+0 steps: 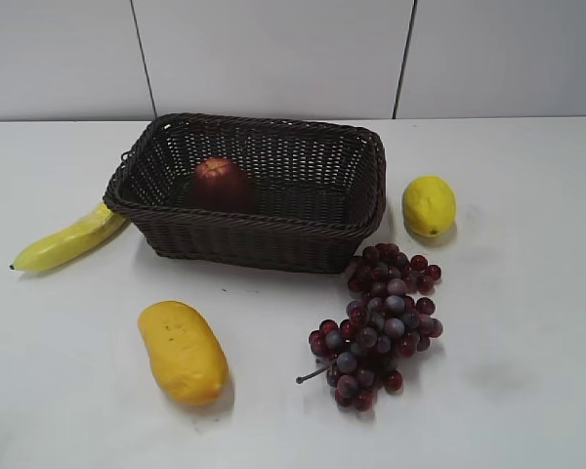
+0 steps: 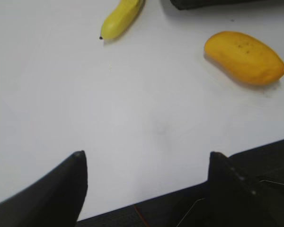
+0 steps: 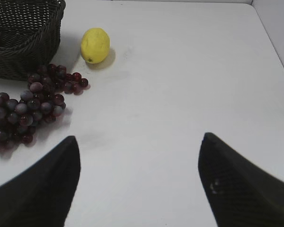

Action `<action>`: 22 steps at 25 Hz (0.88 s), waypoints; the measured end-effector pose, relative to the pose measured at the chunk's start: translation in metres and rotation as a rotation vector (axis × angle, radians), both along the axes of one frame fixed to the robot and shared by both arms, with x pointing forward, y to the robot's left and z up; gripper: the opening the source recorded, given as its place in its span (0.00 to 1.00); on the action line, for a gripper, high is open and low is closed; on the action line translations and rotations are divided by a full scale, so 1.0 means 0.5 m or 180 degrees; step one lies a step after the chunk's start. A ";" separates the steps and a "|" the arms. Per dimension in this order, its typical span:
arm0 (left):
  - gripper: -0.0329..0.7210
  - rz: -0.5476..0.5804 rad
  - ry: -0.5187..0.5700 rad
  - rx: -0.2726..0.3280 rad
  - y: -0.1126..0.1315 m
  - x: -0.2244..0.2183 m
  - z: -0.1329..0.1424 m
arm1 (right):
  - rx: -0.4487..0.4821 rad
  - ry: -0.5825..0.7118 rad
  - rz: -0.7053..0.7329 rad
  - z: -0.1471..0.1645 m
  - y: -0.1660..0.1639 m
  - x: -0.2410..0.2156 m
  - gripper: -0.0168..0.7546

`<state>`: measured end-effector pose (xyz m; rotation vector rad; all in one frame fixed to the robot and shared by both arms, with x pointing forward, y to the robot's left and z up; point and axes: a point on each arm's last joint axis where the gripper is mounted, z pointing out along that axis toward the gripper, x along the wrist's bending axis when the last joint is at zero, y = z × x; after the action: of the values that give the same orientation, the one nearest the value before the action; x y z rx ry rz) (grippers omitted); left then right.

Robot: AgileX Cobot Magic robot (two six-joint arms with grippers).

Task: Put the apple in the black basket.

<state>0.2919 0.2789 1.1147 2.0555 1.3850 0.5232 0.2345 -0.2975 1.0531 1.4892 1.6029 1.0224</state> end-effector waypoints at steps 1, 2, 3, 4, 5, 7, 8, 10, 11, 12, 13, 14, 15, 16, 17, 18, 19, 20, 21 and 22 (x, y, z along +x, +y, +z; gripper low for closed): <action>0.83 0.0000 0.0005 0.0001 0.005 -0.017 -0.026 | 0.0000 0.0000 0.0000 0.000 0.000 0.000 0.78; 0.83 0.0000 -0.0018 -0.0005 0.010 -0.033 -0.046 | 0.0000 0.0000 0.0000 0.000 0.000 0.000 0.78; 0.83 0.0000 0.0002 0.0001 0.013 -0.043 -0.071 | 0.0000 0.0000 0.0000 0.000 0.000 0.000 0.78; 0.83 0.0000 -0.0021 -0.0010 0.016 -0.054 -0.094 | 0.0000 0.0000 0.0000 0.000 0.000 0.000 0.78; 0.83 0.0003 -0.0079 -0.0028 0.019 -0.064 -0.111 | 0.0000 0.0000 0.0000 0.000 0.000 0.000 0.78; 0.83 0.0006 -0.0235 -0.0090 0.022 -0.075 -0.132 | 0.0000 0.0000 0.0000 0.000 0.000 0.000 0.78; 0.83 0.0011 -0.0398 -0.0148 0.023 -0.079 -0.131 | 0.0000 0.0000 0.0000 0.000 0.000 0.000 0.78; 0.83 0.0022 -0.0661 -0.0236 0.024 -0.082 -0.122 | 0.0000 0.0000 0.0000 0.000 0.000 0.000 0.78; 0.83 0.0026 -0.0731 -0.0261 0.023 -0.082 -0.119 | 0.0000 0.0000 0.0000 0.000 0.000 0.000 0.78; 0.83 0.0028 -0.0758 -0.0270 0.023 -0.081 -0.118 | 0.0000 0.0000 0.0000 0.000 0.000 0.000 0.78; 0.83 0.0029 -0.0753 -0.0269 0.023 -0.080 -0.119 | 0.0000 0.0000 0.0000 0.000 0.000 0.000 0.78; 0.83 0.0028 -0.0728 -0.0261 0.023 -0.078 -0.121 | 0.0000 0.0000 0.0000 0.000 0.000 0.000 0.78; 0.83 0.0027 -0.0668 -0.0243 0.022 -0.077 -0.127 | 0.0000 0.0000 0.0000 0.000 0.000 0.000 0.78; 0.83 0.0023 -0.0609 -0.0233 0.021 -0.075 -0.131 | 0.0000 0.0000 0.0000 0.000 0.000 0.000 0.78; 0.83 0.0017 -0.0547 -0.0227 0.020 -0.073 -0.136 | 0.0000 0.0000 0.0000 0.000 0.000 0.000 0.78; 0.83 0.0014 -0.0499 -0.0219 0.019 -0.072 -0.139 | 0.0000 0.0000 0.0000 0.000 0.000 0.000 0.78; 0.83 0.0013 -0.0470 -0.0213 0.018 -0.070 -0.141 | 0.0000 0.0000 0.0000 0.000 0.000 0.000 0.78; 0.83 0.0012 -0.0464 -0.0214 0.018 -0.070 -0.141 | 0.0000 0.0000 0.0000 0.000 0.000 0.000 0.78; 0.83 0.0012 -0.0459 -0.0212 0.018 -0.070 -0.141 | 0.0000 0.0000 0.0000 0.000 0.000 0.000 0.78; 0.83 0.0012 -0.0459 -0.0212 0.018 -0.070 -0.141 | 0.0000 0.0000 0.0000 0.000 0.000 0.000 0.78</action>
<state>0.2571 0.2879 1.0442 1.9233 1.3046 0.6063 0.2345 -0.2975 1.0531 1.4892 1.6029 1.0224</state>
